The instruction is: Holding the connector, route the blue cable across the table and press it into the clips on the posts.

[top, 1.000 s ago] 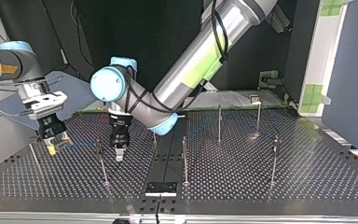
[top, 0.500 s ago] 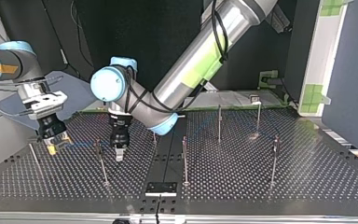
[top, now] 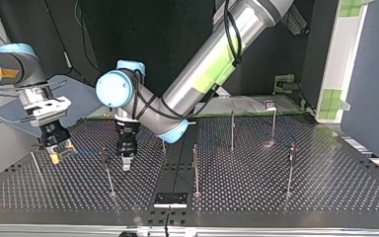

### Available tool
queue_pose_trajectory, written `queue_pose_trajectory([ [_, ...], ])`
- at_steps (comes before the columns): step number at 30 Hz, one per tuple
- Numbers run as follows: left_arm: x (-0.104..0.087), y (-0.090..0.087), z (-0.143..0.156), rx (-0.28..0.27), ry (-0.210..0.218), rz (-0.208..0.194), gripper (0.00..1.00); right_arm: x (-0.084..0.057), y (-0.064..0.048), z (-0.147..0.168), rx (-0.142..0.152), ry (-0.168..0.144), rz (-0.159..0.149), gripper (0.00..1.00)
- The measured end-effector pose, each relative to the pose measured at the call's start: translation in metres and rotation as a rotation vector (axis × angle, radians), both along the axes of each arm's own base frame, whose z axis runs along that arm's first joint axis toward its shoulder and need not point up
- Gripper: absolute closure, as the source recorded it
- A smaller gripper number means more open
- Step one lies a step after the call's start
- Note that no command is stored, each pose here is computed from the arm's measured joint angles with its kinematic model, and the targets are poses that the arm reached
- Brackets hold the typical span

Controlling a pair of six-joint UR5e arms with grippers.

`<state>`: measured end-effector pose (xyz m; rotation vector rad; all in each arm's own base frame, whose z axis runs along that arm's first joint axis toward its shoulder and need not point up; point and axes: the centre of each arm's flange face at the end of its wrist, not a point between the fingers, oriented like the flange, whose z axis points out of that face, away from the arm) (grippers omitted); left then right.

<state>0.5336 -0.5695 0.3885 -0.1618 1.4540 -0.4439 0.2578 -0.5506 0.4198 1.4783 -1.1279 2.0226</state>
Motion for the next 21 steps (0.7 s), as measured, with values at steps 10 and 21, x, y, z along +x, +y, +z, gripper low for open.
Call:
queue_pose_trajectory([
  [10, 0.001, 0.001, -0.001, 0.0, 0.0, 0.0, 0.02, 0.0, 0.0, 0.0, 0.0, 0.0, 0.0, 1.0],
  [21, 0.011, 0.008, -0.008, -0.001, -0.001, 0.001, 0.02, 0.0, 0.0, 0.0, 0.0, 0.0, 0.0, 1.0],
])
